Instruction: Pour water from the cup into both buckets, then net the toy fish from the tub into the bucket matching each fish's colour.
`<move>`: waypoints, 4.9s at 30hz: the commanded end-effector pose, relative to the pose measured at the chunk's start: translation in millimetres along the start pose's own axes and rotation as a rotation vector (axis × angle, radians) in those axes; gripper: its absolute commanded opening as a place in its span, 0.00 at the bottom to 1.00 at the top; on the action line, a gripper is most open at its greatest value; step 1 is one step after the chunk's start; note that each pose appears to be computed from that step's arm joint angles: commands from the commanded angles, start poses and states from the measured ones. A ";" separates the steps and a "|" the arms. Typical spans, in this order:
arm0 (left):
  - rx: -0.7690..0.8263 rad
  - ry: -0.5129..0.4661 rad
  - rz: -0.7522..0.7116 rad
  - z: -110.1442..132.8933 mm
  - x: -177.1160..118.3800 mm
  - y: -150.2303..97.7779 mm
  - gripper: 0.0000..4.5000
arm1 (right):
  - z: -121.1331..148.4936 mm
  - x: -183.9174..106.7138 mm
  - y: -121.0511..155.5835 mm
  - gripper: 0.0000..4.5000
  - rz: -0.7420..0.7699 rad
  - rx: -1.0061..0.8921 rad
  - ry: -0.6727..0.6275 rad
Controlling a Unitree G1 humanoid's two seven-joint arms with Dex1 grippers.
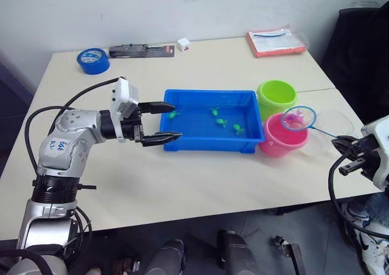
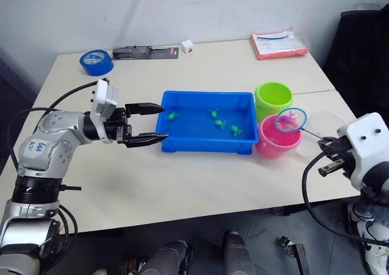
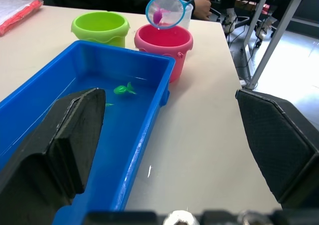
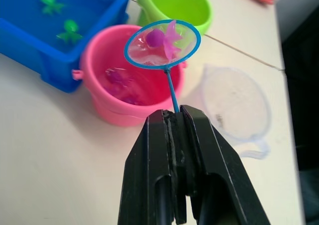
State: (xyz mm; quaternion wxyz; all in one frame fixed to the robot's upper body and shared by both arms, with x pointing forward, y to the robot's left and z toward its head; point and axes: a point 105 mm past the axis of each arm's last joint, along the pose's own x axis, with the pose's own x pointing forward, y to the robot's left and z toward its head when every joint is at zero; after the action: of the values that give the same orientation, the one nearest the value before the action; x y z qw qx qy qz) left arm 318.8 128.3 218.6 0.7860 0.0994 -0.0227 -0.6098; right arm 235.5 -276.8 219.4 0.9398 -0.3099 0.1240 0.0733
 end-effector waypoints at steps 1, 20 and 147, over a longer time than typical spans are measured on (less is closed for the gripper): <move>0.048 -0.013 -0.019 9.8 2.1 2.5 1.00 | 15.7 0.6 -3.3 0.17 -0.071 -0.257 -0.043; 0.046 -0.013 -0.026 6.8 2.0 2.7 1.00 | 30.8 3.7 -13.3 0.17 -0.141 -0.602 -0.112; -0.081 0.037 0.325 -16.3 -59.3 -25.9 1.00 | 65.2 91.4 82.8 0.17 0.558 -1.039 -0.078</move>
State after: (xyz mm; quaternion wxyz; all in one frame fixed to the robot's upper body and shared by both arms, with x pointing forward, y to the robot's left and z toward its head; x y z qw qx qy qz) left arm 285.5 181.2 193.0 0.8778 0.0615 0.0219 -0.4746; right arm 319.8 -167.1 193.3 0.5931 -0.7013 0.1067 0.3807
